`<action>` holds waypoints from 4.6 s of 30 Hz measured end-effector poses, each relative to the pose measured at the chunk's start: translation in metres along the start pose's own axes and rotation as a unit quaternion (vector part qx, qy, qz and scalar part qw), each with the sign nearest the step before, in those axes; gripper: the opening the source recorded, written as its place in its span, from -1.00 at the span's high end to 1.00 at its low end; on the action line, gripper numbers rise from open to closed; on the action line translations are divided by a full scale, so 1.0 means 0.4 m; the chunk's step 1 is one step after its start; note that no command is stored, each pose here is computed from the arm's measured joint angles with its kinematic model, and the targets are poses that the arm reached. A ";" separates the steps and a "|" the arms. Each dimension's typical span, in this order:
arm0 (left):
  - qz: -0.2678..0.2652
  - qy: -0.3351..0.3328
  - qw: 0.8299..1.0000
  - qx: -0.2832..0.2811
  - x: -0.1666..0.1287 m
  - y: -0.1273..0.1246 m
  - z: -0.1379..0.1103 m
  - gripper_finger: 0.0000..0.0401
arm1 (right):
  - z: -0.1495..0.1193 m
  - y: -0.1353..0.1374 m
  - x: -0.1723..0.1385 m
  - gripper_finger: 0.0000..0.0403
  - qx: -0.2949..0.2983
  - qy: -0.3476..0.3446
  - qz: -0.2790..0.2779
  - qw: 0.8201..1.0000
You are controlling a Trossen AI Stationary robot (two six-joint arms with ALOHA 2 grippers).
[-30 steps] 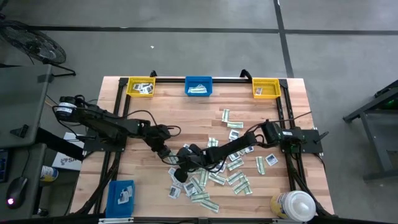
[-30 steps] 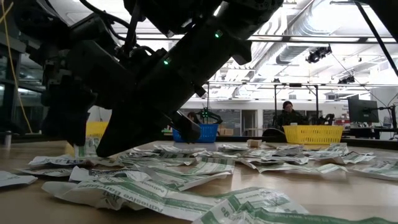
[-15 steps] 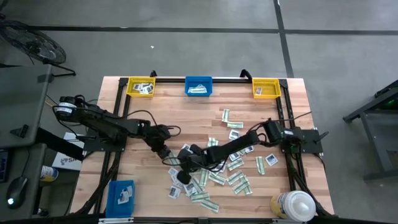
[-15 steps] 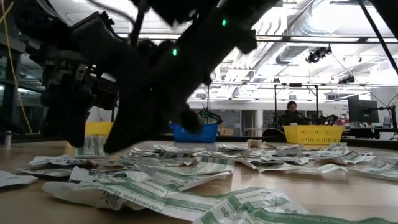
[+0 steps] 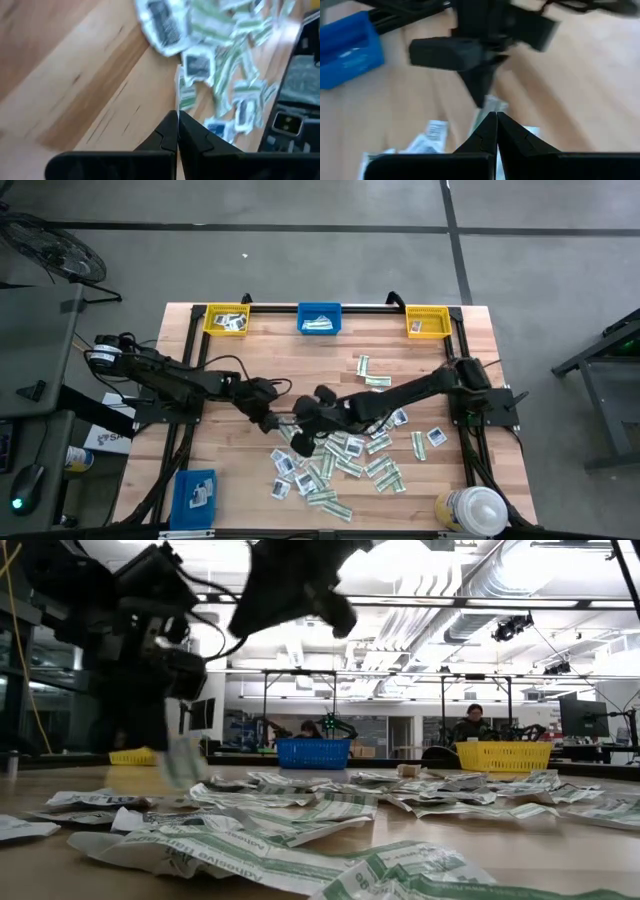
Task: Pick & Place First Aid Supplies
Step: Put the green bandage pack into the top blue bin, then put the gray towelette pack into the left yellow bin
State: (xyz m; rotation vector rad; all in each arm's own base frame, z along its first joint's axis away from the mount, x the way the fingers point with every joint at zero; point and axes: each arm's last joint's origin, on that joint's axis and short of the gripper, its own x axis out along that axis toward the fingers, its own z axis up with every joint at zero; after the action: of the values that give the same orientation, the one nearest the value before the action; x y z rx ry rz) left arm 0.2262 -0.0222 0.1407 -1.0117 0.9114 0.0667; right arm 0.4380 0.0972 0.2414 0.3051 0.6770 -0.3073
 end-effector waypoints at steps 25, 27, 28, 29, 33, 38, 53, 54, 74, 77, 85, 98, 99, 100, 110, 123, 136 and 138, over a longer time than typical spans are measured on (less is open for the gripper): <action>0.070 -0.186 0.980 -0.010 -0.176 -0.138 0.231 1.00 | 0.091 -0.189 -0.204 1.00 -0.105 0.071 -0.154 0.980; 0.080 -0.222 0.972 -0.013 -0.199 -0.133 0.264 1.00 | 0.099 -0.198 -0.213 1.00 -0.101 0.063 -0.162 0.980; 0.081 -0.236 0.968 -0.012 -0.208 -0.128 0.280 1.00 | 0.104 -0.204 -0.218 1.00 -0.099 0.059 -0.166 0.979; 0.078 -0.249 0.965 -0.011 -0.216 -0.120 0.296 1.00 | 0.108 -0.209 -0.221 1.00 -0.098 0.055 -0.169 0.979; 0.058 -0.277 0.959 -0.017 -0.226 -0.073 0.361 1.00 | 0.127 -0.237 -0.226 1.00 -0.102 0.044 -0.189 0.976; 0.040 -0.283 0.958 -0.030 -0.208 0.009 0.433 1.00 | 0.144 -0.279 -0.218 1.00 -0.082 0.050 -0.195 0.976; 0.029 -0.333 0.940 -0.066 -0.197 0.162 0.550 1.00 | 0.174 -0.365 -0.207 1.00 -0.006 0.041 -0.233 0.972; 0.032 -0.339 0.938 -0.061 -0.201 0.161 0.560 1.00 | 0.175 -0.370 -0.207 1.00 -0.002 0.040 -0.234 0.971; 0.151 -0.304 0.937 -0.075 -0.181 0.165 0.672 0.90 | 0.189 -0.407 -0.204 1.00 0.041 0.028 -0.251 0.967; 0.154 -0.304 0.938 -0.071 -0.190 0.175 0.674 0.75 | 0.188 -0.406 -0.204 1.00 0.040 0.029 -0.251 0.967; 0.137 -0.264 0.950 -0.099 -0.230 0.222 0.666 0.34 | 0.186 -0.405 -0.204 1.00 0.033 0.038 -0.241 0.969; 0.173 -0.131 0.976 -0.029 -0.228 0.146 0.535 0.31 | 0.110 -0.380 -0.128 1.00 -0.012 0.086 -0.072 0.994; 0.173 -0.124 0.976 -0.034 -0.223 0.144 0.516 0.31 | 0.094 -0.374 -0.115 1.00 -0.008 0.084 -0.058 0.995; 0.171 -0.121 0.977 -0.036 -0.215 0.138 0.498 0.31 | 0.077 -0.366 -0.103 1.00 -0.004 0.081 -0.046 0.996; 0.128 -0.134 0.979 -0.084 -0.140 0.067 0.293 0.31 | -0.037 -0.308 -0.040 1.00 0.013 0.039 0.079 0.996; 0.127 -0.139 0.973 -0.132 -0.017 -0.031 0.103 0.31 | -0.138 -0.252 0.031 1.00 -0.024 0.053 0.145 0.988; 0.120 -0.144 0.974 -0.125 0.015 -0.079 0.023 0.32 | -0.187 -0.249 0.111 1.00 -0.034 0.071 0.130 0.988; 0.117 -0.144 0.975 -0.121 0.021 -0.084 0.017 0.32 | -0.192 -0.250 0.117 1.00 -0.035 0.072 0.128 0.989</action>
State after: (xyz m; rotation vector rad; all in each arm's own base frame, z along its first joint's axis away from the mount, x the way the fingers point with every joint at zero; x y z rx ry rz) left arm 0.2507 -0.0386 0.1599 -1.0808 0.7627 0.5198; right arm 0.3920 0.0263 0.1368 0.3462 0.7793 -0.0160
